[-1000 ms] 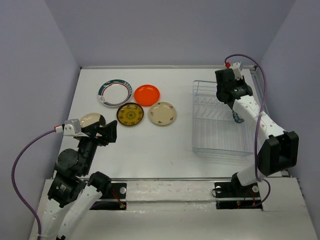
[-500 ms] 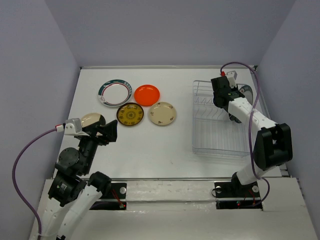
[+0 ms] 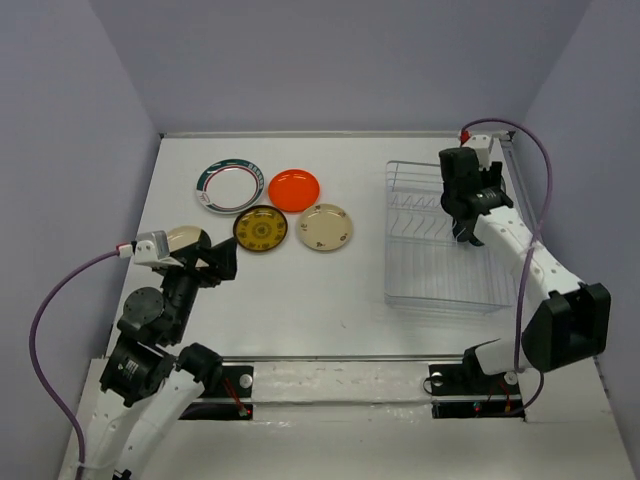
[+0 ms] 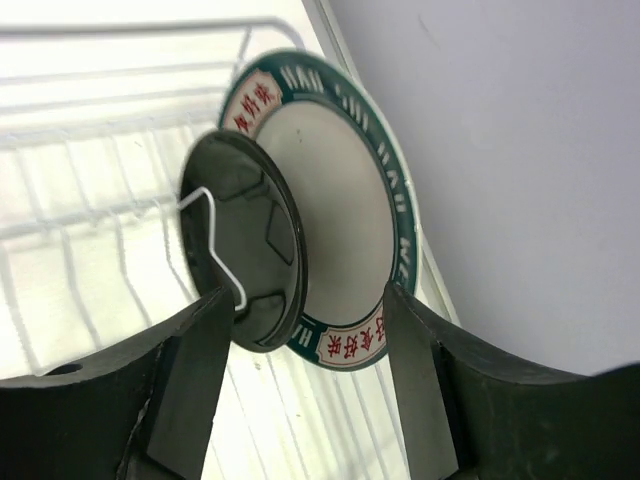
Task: Load the plates into the dish rack
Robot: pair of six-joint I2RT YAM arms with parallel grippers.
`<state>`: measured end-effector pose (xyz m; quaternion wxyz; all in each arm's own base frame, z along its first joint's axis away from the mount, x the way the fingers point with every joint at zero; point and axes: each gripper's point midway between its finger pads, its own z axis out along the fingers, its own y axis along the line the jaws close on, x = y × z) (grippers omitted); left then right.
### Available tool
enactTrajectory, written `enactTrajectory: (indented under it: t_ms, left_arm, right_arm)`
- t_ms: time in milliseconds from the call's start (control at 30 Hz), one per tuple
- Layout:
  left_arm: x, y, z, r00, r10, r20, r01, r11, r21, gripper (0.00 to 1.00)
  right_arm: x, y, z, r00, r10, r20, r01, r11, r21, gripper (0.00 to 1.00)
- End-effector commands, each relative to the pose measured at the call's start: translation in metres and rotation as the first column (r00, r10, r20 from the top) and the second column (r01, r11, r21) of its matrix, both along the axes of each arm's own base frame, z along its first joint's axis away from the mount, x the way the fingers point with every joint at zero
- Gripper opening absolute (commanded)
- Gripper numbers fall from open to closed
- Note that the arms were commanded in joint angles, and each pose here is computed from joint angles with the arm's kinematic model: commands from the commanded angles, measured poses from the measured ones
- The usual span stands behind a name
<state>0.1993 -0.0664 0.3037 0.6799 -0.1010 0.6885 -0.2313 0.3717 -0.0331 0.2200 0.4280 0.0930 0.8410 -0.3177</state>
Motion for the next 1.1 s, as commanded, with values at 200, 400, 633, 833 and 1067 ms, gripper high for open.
enactTrajectory:
  t_ms: [200,400,633,833,1067]
  left_arm:
    - [0.014,0.004,0.007,0.999,0.046,-0.008,-0.046,0.999,0.004,0.99]
    - [0.021,0.012,0.012,0.996,0.088,-0.021,-0.087,0.995,0.041,0.99]
    - [0.020,0.026,0.041,0.987,0.160,0.031,-0.161,0.987,0.024,0.99]
    - [0.027,0.056,0.012,0.936,0.347,-0.062,-0.343,0.937,0.059,0.99]
    - [0.062,0.054,-0.003,0.898,0.396,-0.193,-0.396,0.917,0.042,0.94]
  right_arm:
    - [-0.003,0.165,0.060,0.850,0.384,0.362,-0.516,0.748,0.418,0.71]
    - [-0.035,0.364,0.048,0.662,0.528,0.531,-0.726,0.278,0.629,0.49]
    - [-0.066,0.519,-0.020,0.624,0.602,0.499,-0.630,0.009,0.777,0.36]
    - [-0.084,0.600,-0.061,0.567,0.664,0.487,-0.554,-0.129,0.822,0.55]
    - [-0.097,0.587,-0.047,0.533,0.667,0.521,-0.588,-0.151,0.795,0.56]
